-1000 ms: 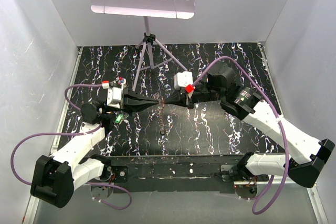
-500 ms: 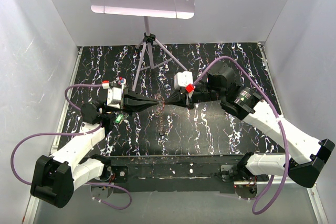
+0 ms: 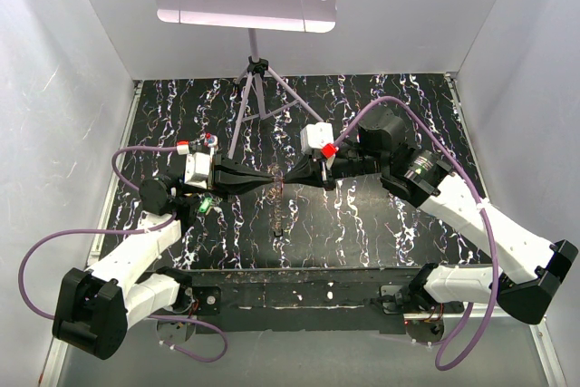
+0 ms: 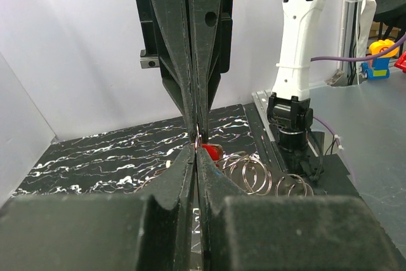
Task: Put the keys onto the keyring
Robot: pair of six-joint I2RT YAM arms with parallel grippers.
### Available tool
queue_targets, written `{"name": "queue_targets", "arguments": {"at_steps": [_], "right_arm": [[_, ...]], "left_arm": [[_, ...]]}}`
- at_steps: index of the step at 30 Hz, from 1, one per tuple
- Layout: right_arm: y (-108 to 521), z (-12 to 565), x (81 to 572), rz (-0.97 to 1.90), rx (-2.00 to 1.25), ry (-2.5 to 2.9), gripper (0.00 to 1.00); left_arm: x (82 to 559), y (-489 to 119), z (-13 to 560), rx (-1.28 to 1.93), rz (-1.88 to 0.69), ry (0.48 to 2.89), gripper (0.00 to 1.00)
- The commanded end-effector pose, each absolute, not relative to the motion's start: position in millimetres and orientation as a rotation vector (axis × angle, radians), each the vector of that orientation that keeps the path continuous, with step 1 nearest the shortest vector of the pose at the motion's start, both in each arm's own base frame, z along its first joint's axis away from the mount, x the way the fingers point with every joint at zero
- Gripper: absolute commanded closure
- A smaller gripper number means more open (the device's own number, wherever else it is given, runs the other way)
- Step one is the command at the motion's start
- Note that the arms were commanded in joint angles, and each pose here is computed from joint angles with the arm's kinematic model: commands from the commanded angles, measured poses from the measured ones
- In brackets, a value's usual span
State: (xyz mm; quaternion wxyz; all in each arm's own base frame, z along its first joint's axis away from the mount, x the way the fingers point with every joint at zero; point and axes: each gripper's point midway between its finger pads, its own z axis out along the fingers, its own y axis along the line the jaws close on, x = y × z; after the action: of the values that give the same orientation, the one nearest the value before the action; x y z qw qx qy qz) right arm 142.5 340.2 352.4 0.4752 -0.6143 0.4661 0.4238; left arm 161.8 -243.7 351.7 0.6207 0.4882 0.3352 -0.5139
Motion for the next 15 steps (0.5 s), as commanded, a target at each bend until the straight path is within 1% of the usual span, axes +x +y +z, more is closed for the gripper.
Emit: {"name": "queue_targets", "arguments": {"at_steps": [1,15], "right_arm": [[348.4,369.9,135.7,1.088,-1.491,1.046,0.99],[354.2,370.9,143.1,1.079,-1.459,1.073,0.99]], "left_arm": [[158.6,-243.2,361.8,1.108,-1.165,0.73,1.0],[160.3,-243.5,361.8,1.105,-1.164,0.737,1.0]]}}
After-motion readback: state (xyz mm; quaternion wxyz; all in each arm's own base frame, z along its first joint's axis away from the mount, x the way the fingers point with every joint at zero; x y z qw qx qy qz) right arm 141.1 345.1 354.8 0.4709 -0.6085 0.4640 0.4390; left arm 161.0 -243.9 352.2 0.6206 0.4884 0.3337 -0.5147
